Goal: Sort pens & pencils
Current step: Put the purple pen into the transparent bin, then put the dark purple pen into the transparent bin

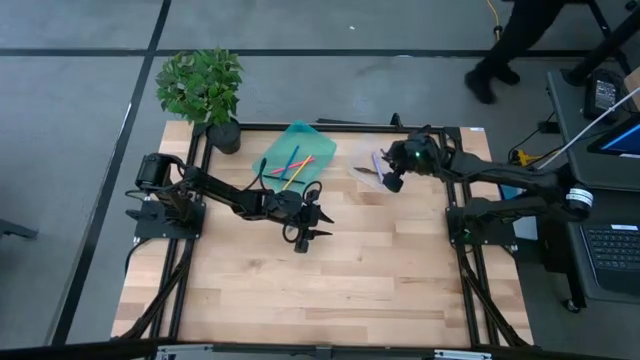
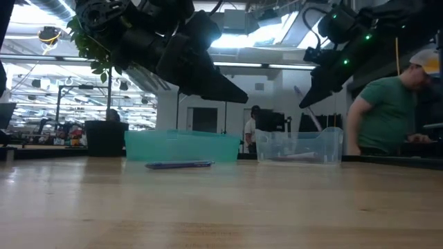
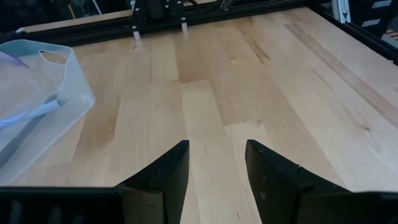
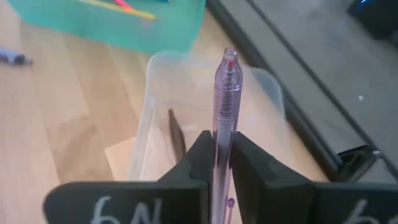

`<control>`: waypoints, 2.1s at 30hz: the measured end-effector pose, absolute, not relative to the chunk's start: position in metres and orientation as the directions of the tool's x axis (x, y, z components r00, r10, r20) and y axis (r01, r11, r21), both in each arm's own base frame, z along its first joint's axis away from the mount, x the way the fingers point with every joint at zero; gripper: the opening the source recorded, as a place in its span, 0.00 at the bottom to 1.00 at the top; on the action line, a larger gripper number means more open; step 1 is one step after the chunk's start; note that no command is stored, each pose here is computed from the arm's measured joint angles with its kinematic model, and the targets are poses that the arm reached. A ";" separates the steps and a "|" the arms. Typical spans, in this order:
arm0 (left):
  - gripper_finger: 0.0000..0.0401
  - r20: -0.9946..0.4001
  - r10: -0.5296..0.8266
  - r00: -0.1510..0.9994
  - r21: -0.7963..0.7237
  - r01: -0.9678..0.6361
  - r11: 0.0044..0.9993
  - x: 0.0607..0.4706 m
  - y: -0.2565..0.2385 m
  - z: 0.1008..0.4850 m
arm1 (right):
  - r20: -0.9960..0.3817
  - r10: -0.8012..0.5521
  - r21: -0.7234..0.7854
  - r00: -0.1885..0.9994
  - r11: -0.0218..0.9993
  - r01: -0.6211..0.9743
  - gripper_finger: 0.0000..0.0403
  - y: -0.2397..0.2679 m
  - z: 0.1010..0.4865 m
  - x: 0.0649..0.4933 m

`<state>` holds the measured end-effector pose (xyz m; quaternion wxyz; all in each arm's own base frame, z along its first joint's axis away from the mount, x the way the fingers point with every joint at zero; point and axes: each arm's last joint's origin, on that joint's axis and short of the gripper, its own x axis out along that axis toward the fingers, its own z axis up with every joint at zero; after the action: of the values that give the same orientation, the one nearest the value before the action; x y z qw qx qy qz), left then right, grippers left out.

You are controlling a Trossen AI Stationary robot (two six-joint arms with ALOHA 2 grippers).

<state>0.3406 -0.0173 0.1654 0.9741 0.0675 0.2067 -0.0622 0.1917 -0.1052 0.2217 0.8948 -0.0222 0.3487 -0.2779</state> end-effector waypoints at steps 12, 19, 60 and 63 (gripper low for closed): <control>0.38 -0.411 -0.093 0.907 0.108 0.150 0.983 0.341 -0.017 0.165 | -0.739 -0.389 -0.207 0.550 0.908 0.364 0.09 -0.125 0.187 0.201; 0.38 -0.405 -0.093 0.909 0.108 0.149 0.983 0.341 -0.017 0.166 | -0.762 -0.368 -0.219 0.533 0.921 0.322 0.09 -0.136 0.185 0.211; 0.38 -0.714 0.229 0.662 0.060 -0.267 0.962 0.327 -0.044 0.201 | -0.619 -0.358 -0.123 0.699 0.923 0.364 0.52 -0.122 0.232 0.199; 0.38 -0.749 0.248 0.615 0.021 -0.353 0.936 0.324 -0.050 0.206 | -0.608 -0.333 -0.101 0.720 0.933 0.346 0.52 -0.117 0.235 0.198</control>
<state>0.3237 -0.0498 0.2058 0.8962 -0.0643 0.4057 0.1676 0.1985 -0.1170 0.2352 0.9274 0.0098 0.3261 -0.1829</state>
